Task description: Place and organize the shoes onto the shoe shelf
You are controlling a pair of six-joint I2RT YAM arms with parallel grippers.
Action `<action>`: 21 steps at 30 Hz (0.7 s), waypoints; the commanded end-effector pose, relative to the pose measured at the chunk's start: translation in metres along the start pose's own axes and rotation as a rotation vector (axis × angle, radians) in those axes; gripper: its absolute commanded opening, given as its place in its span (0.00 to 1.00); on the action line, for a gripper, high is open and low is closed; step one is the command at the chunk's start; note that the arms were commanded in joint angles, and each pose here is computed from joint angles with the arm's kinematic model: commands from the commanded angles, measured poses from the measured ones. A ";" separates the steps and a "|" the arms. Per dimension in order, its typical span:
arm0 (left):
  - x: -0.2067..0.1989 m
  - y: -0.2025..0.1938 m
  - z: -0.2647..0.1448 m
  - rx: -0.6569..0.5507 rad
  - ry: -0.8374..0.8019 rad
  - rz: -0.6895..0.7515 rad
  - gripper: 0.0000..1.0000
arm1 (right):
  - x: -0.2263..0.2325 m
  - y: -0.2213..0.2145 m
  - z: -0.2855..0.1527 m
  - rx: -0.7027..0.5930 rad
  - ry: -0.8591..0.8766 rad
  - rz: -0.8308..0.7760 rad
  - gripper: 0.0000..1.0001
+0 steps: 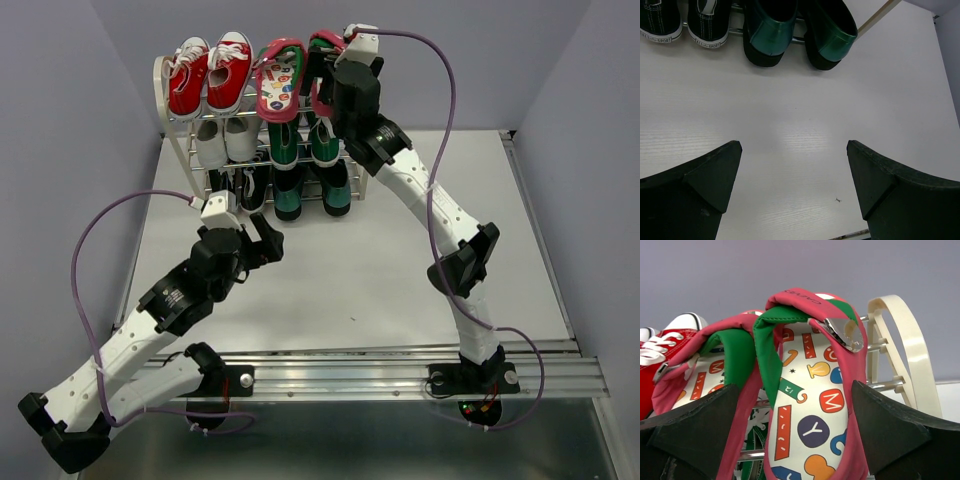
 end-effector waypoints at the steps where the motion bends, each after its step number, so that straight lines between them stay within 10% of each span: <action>1: 0.001 0.002 0.000 -0.023 0.019 -0.006 0.99 | 0.016 0.044 -0.012 -0.109 0.095 0.069 1.00; 21: 0.005 0.017 0.008 -0.094 0.169 -0.086 0.99 | -0.039 0.057 -0.066 0.017 -0.074 -0.130 1.00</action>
Point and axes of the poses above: each gripper's point midway between its finger pads, its own z axis out along the fingers, its own x axis along the line the jaws close on, y = z × x, the point moved 9 cm from there along -z, back along the fingers, and after that the axes turned 12 degrees about z, right-handed, at the moved point
